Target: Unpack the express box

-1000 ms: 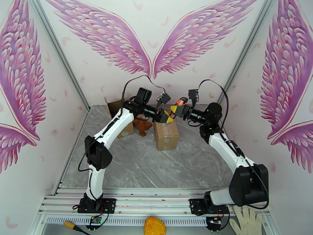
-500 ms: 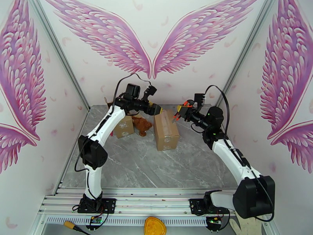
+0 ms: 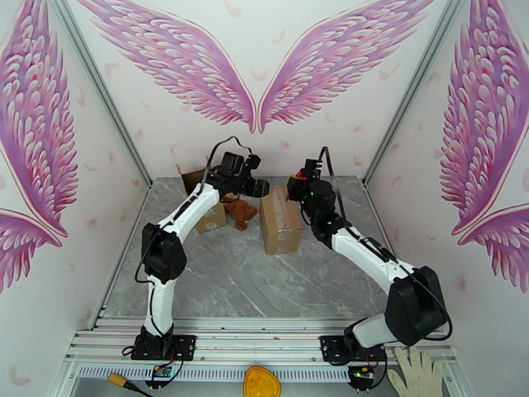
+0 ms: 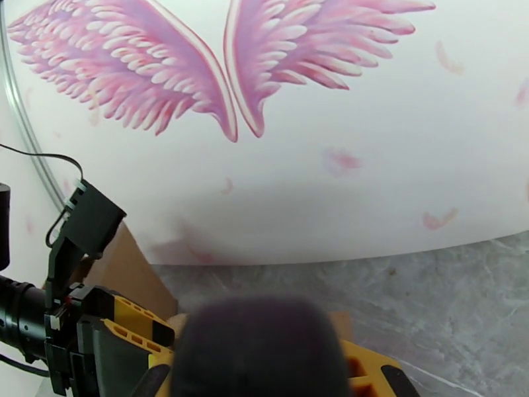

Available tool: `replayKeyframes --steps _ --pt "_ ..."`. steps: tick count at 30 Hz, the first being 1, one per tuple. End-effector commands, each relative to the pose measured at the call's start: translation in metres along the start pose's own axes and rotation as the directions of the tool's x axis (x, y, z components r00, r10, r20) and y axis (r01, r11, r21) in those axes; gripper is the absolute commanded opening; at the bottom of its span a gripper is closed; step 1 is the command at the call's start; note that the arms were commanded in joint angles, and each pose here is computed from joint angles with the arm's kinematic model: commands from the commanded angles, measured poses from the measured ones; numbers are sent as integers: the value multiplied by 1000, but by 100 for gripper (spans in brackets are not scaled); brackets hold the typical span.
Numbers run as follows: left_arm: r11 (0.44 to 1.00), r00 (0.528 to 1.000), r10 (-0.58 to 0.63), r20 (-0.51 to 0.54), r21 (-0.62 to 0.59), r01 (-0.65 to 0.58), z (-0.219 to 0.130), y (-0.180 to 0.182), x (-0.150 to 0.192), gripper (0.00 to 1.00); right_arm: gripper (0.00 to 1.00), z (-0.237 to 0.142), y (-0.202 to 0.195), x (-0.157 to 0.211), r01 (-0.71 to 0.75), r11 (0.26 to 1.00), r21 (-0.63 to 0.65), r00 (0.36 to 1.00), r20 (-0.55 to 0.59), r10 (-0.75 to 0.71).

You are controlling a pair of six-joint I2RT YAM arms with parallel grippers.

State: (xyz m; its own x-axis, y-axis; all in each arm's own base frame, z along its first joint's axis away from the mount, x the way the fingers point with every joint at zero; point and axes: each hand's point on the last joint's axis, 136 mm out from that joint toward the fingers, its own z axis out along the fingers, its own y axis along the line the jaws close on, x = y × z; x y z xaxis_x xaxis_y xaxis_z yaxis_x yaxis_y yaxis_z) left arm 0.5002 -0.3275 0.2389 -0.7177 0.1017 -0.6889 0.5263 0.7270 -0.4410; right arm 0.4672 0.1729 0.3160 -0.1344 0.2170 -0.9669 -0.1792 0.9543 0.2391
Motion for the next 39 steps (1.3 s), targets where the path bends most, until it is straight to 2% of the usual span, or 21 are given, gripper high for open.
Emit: replayKeyframes --steps 1,6,15,22,39 --pt "998 999 -24 -25 -54 22 16 22 3 65 0 10 6 -29 33 997 74 992 119 -42" --pt "997 998 -40 -41 -68 38 30 34 12 65 0 30 22 -28 78 995 62 984 155 -86" --pt "996 993 -61 -97 -70 54 50 49 38 66 0 55 29 -30 145 985 95 965 209 -162" --pt "993 985 -92 -144 -89 80 60 61 64 66 0 74 34 -25 175 981 89 961 203 -190" --pt "991 976 -119 -184 -89 104 64 68 84 63 0 100 15 -1 207 967 149 966 123 -226"
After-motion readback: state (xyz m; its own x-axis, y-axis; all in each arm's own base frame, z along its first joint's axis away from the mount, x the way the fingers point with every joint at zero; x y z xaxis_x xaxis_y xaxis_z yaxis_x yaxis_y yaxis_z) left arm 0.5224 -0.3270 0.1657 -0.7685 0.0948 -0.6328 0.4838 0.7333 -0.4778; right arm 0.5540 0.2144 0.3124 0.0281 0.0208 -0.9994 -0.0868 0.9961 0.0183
